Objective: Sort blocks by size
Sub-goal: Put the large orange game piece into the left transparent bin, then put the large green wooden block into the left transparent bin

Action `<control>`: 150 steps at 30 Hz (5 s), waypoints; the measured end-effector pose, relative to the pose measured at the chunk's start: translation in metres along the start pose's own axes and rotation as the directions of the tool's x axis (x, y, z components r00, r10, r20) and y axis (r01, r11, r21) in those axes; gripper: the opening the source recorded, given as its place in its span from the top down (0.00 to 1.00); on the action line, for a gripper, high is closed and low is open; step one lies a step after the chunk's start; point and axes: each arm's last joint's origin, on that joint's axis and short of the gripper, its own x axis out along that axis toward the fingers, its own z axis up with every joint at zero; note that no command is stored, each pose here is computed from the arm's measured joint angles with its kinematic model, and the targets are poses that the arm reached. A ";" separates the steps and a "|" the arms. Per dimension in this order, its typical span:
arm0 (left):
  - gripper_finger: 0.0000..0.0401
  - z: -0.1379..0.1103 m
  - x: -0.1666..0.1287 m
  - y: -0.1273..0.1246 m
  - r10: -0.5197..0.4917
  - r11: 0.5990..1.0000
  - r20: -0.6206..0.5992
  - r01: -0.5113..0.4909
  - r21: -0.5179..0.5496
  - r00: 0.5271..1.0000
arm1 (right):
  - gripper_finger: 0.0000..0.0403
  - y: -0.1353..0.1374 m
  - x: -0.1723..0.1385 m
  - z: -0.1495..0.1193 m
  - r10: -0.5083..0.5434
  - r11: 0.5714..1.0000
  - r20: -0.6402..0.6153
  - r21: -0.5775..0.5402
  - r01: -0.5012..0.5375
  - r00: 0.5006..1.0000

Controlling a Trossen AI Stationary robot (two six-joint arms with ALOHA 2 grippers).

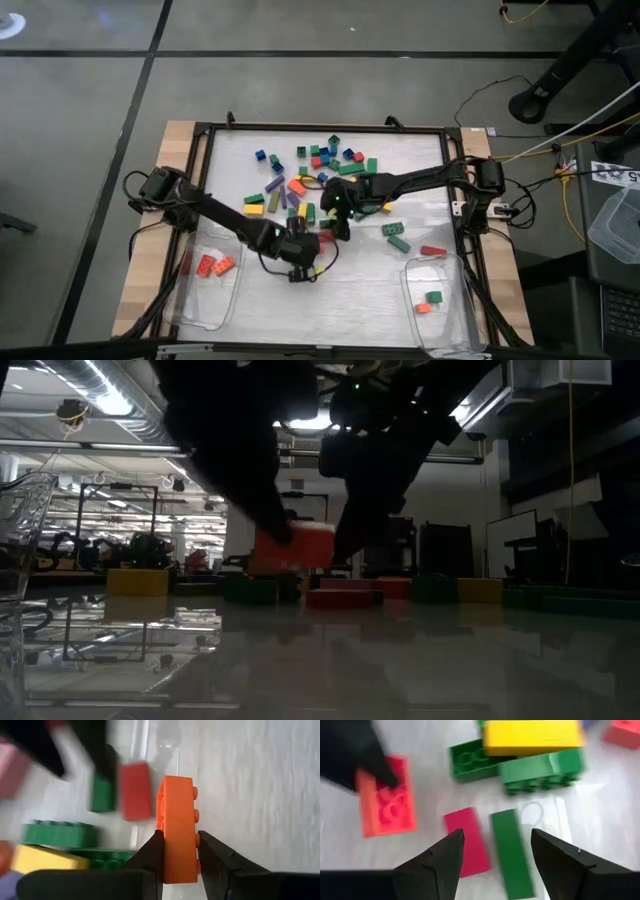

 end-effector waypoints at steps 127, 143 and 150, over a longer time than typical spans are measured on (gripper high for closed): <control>0.65 -0.050 -0.128 0.083 0.226 0.531 0.209 0.060 -0.845 0.951 | 0.72 0.012 -0.034 0.081 -0.236 0.901 0.285 -0.293 0.319 0.929; 0.65 -0.041 -0.123 0.097 0.171 0.557 0.222 0.092 -0.825 0.960 | 0.72 0.055 -0.030 0.083 -0.294 0.780 0.377 -0.436 0.449 0.878; 0.71 -0.041 -0.123 0.096 0.117 0.580 0.225 0.117 -0.806 0.967 | 0.72 0.058 -0.030 0.084 -0.285 0.768 0.396 -0.451 0.455 0.873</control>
